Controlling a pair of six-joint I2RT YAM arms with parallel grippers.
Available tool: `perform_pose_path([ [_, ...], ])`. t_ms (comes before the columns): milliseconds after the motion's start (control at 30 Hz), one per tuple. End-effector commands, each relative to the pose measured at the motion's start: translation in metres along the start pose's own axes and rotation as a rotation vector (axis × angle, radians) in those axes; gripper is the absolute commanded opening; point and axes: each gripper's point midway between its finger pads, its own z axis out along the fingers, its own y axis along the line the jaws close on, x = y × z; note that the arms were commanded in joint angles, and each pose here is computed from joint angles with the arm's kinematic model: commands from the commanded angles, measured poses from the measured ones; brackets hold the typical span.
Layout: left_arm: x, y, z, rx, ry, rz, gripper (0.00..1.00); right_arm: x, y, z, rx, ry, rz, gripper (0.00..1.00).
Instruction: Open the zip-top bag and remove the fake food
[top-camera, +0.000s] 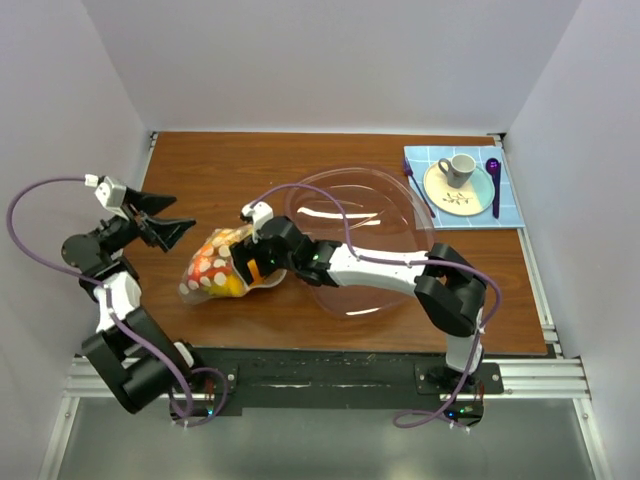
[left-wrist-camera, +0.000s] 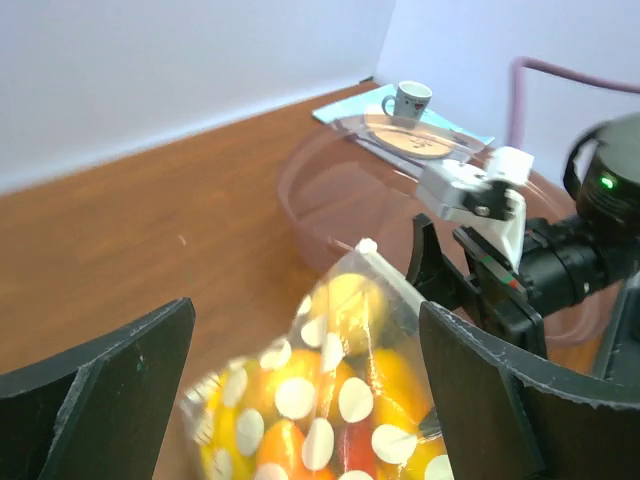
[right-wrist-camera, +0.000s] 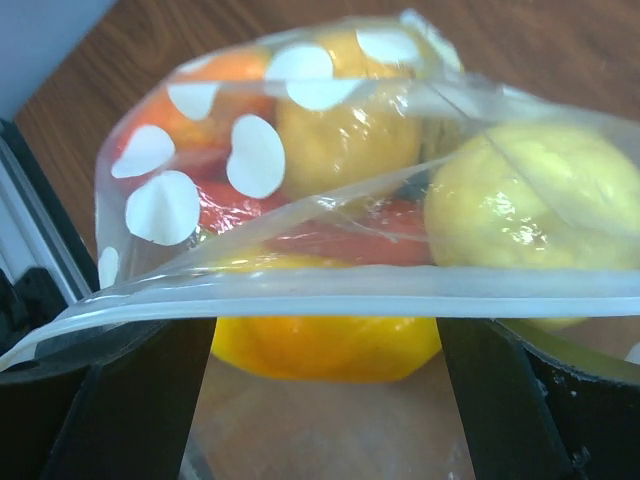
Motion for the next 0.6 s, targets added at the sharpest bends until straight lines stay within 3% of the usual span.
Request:
perform_pose_path([
  [0, 0.056, -0.019, -0.019, 0.073, 0.179, 0.103, 1.0, 0.007, 0.015, -0.02, 0.043, -0.02, -0.011, 0.95],
  [133, 0.079, -0.009, -0.026, 0.051, 0.171, 0.024, 1.0, 0.032, 0.013, -0.023, 0.078, 0.013, 0.001, 0.94],
  [300, 0.088, -0.031, -0.019, 0.095, 0.176, 0.065, 1.0, 0.063, 0.012, -0.018, 0.077, 0.057, 0.023, 0.93],
  [400, 0.059, -0.058, -0.001, 0.174, 0.178, 0.102, 1.0, 0.072, 0.016, -0.017, 0.057, 0.061, 0.034, 0.93],
  [467, 0.019, -0.062, 0.011, 0.184, 0.115, 0.157, 1.0, 0.072, 0.02, -0.016, 0.045, 0.051, 0.037, 0.93],
  [567, -0.031, -0.043, 0.024, 0.179, 0.058, 0.022, 1.0, 0.073, 0.022, -0.015, 0.045, 0.05, 0.034, 0.94],
])
